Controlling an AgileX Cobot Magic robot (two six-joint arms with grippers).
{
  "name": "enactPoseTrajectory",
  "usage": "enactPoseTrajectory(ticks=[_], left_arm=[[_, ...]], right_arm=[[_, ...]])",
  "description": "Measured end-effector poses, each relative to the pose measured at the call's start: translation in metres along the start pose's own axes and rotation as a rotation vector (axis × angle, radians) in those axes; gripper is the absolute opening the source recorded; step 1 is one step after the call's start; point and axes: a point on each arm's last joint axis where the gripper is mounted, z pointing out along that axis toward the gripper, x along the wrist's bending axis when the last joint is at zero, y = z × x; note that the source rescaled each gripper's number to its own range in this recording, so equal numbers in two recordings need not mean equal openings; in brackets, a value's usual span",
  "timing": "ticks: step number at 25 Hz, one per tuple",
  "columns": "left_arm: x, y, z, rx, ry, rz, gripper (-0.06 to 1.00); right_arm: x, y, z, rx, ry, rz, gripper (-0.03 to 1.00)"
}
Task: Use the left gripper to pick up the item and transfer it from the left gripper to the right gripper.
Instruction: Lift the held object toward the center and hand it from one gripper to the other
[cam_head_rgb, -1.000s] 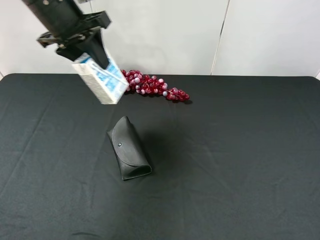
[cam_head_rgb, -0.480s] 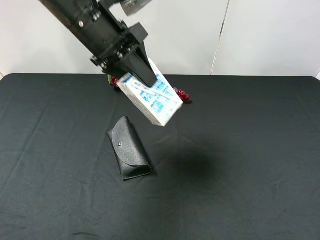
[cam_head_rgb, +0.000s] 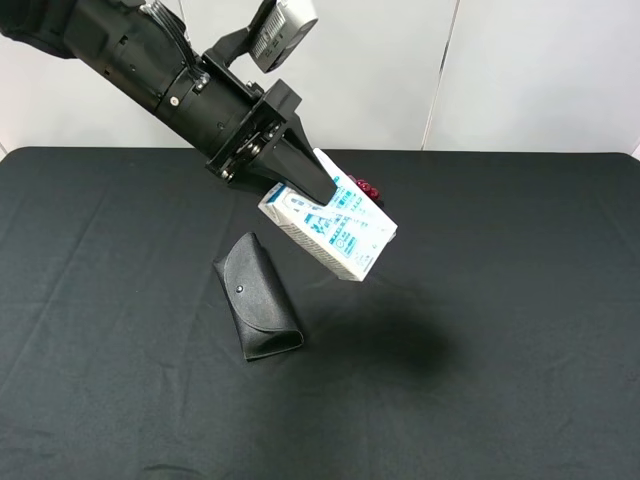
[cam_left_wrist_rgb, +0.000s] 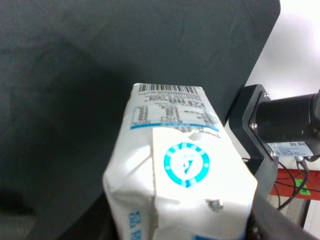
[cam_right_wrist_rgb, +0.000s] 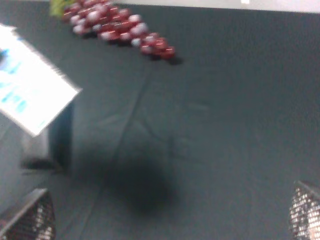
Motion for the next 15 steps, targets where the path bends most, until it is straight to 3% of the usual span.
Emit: enactPoseTrajectory(ticks=[9,15], left_arm=[[-0.004,0.005,0.0,-0.062,-0.046,-0.039,0.0],[-0.005,0.006,0.0,-0.077,-0.059,-0.051,0.0]], right_arm=[[0.002,0.021,0.034,0.13,0.15,-0.226,1.0],[0.021,0.038,0.09,0.206,0.206,-0.429,1.0]])
